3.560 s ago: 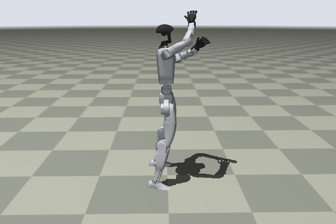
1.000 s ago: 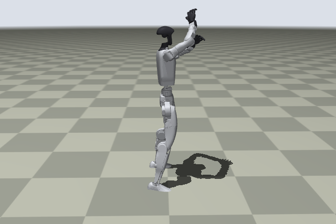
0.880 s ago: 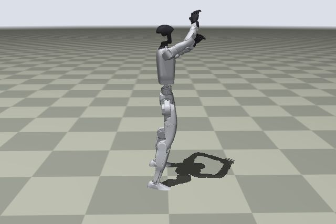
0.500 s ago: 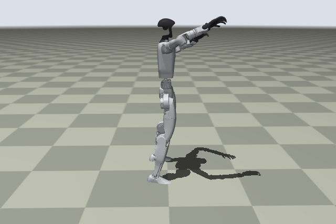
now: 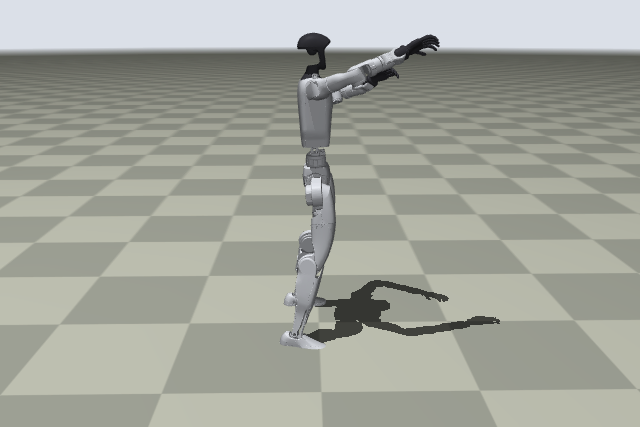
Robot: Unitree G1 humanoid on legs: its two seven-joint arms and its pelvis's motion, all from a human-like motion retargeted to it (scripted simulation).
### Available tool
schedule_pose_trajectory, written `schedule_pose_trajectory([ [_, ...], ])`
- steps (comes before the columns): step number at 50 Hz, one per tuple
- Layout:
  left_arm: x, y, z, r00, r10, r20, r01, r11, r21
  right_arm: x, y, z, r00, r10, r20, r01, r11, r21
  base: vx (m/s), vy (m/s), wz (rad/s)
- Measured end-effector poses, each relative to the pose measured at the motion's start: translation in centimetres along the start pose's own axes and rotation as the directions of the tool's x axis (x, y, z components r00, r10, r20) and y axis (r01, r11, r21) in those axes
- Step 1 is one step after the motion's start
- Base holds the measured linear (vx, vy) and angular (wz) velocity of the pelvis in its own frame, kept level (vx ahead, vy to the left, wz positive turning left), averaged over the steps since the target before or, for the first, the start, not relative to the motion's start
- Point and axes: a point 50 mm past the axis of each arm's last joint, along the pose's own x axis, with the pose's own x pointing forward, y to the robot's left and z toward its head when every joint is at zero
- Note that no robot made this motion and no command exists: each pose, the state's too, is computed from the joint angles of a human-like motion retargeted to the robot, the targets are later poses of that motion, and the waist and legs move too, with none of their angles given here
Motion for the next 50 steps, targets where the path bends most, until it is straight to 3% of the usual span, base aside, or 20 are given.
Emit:
schedule_pose_trajectory([
  [4,0.9,-0.7,0.9,0.998,-0.034,0.049,0.034,0.999,-0.017,1.1,-8.1,5.3,0.927,-0.337,0.164,0.3,0.929,0.216,0.0,0.0,0.0],
  [9,1.8,-0.3,2.3,0.994,0.001,0.11,0.003,0.999,-0.041,-1.2,-19.6,9.2,0.66,-0.734,0.159,0.509,0.593,0.624,0.0,0.0,0.0],
  [14,2.4,0.3,2.7,0.99,0.052,0.128,-0.042,0.996,-0.074,-3.5,-26.6,10.0,0.482,-0.876,0.015,0.494,0.287,0.821,0.0,0.0,0.0],
  [18,2.4,0.3,2.5,0.99,0.075,0.118,-0.064,0.993,-0.096,-3.6,-27.7,10.0,0.461,-0.885,-0.067,0.463,0.175,0.869,0.0,0.0,0.0],
  [22,2.2,0.1,1.9,0.993,0.076,0.092,-0.066,0.992,-0.107,-1.9,-23.9,10.9,0.565,-0.825,-0.005,0.407,0.273,0.872,0.0,0.0,0.0],
  [25,1.8,-0.1,1.6,0.995,0.062,0.079,-0.055,0.994,-0.093,-0.5,-18.3,11.9,0.691,-0.708,0.149,0.35,0.507,0.788,0.0,0.0,0.0],
  [27,1.7,-0.1,1.7,0.995,0.048,0.086,-0.041,0.997,-0.072,0.0,-14.0,11.9,0.769,-0.573,0.281,0.316,0.725,0.612,0.0,-0.01,-0.12],
  [30,1.2,0.3,1.8,0.995,0.037,0.088,-0.035,0.999,-0.023,0.1,-7.7,10.6,0.865,-0.297,0.404,0.235,0.952,0.198,0.0,-0.01,-0.25],
  [33,0.5,1.1,1.8,0.997,0.016,0.072,-0.02,0.998,0.055,-0.6,-2.4,6.7,0.94,-0.071,0.335,0.112,0.988,-0.105,0.0,-0.01,-0.22],
  [37,-0.6,2.3,1.6,0.998,0.034,0.047,-0.039,0.993,0.114,-2.3,2.1,-0.5,0.991,0.095,0.091,-0.067,0.96,-0.271,0.0,0.0,-0.25],
  [45,-2.7,4.3,0.7,0.993,0.116,-0.012,-0.112,0.979,0.171,-6.4,-0.3,-14.4,0.879,0.018,-0.476,-0.166,0.948,-0.271,0.0,0.0,-0.1],
  [50,-3.4,4.8,0.4,0.987,0.159,-0.025,-0.153,0.973,0.174,-7.8,-1.8,-16.9,0.813,-0.082,-0.577,-0.118,0.946,-0.301,0.0,0.0,0.0],
])
